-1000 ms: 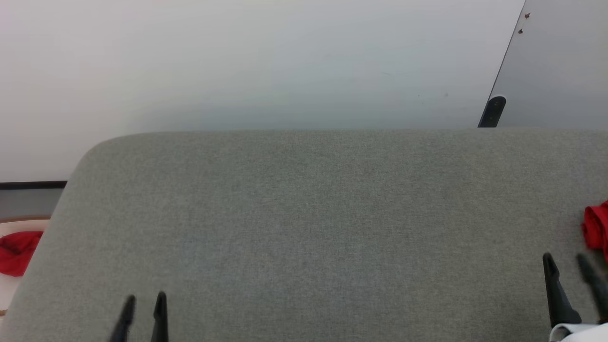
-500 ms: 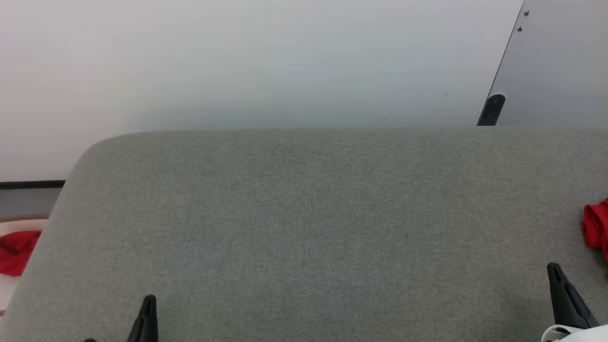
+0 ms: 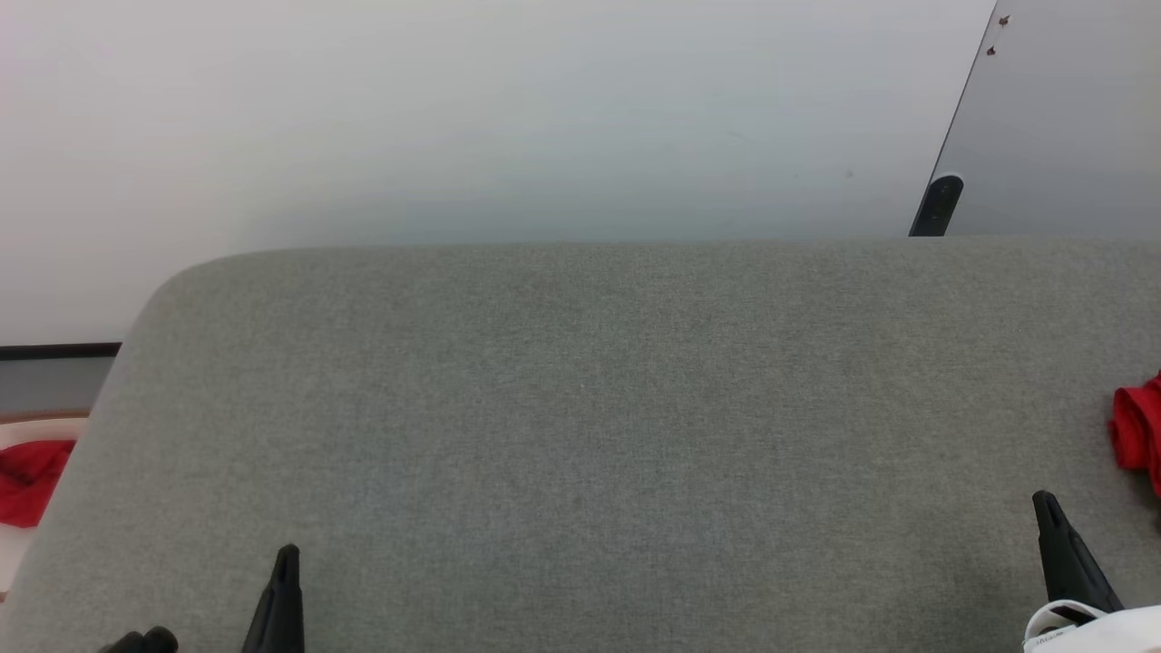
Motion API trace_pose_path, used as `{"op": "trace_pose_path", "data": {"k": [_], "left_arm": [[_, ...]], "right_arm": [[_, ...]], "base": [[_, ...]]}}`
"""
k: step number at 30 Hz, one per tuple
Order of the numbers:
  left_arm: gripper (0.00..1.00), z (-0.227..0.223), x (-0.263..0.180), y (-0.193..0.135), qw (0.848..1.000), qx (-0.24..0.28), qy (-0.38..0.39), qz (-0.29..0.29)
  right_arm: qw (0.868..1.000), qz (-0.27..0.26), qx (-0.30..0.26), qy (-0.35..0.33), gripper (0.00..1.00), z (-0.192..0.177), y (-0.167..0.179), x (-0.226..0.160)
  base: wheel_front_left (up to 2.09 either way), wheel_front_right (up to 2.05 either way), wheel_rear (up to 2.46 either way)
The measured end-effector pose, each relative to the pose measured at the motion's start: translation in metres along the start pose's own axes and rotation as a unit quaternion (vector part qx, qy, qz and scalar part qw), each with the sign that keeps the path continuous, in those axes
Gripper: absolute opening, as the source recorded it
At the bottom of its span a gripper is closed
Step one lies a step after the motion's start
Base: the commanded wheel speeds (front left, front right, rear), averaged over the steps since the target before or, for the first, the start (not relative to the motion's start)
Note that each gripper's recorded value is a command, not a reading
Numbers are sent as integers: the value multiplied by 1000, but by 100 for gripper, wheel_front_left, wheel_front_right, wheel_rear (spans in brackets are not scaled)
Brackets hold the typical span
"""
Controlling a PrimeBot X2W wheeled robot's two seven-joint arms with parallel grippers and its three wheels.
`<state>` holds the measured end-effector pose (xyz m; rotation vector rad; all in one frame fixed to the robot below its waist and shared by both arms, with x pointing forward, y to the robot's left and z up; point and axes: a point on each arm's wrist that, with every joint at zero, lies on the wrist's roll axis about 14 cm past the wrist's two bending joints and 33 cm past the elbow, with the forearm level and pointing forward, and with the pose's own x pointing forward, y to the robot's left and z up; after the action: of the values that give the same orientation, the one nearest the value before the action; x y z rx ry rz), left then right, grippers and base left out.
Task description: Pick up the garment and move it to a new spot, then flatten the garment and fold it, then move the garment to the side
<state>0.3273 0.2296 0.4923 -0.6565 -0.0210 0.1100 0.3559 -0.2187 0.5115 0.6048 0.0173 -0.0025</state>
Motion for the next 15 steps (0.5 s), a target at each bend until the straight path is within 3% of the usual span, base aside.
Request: {"op": "trace_pose_path", "data": {"k": [15], "left_arm": [[0, -3, 12, -4, 995, -98, 9, 5]], "right_arm": [[995, -1, 105, -1, 0, -3, 2, 8]], "base": [[0, 0, 0]]}}
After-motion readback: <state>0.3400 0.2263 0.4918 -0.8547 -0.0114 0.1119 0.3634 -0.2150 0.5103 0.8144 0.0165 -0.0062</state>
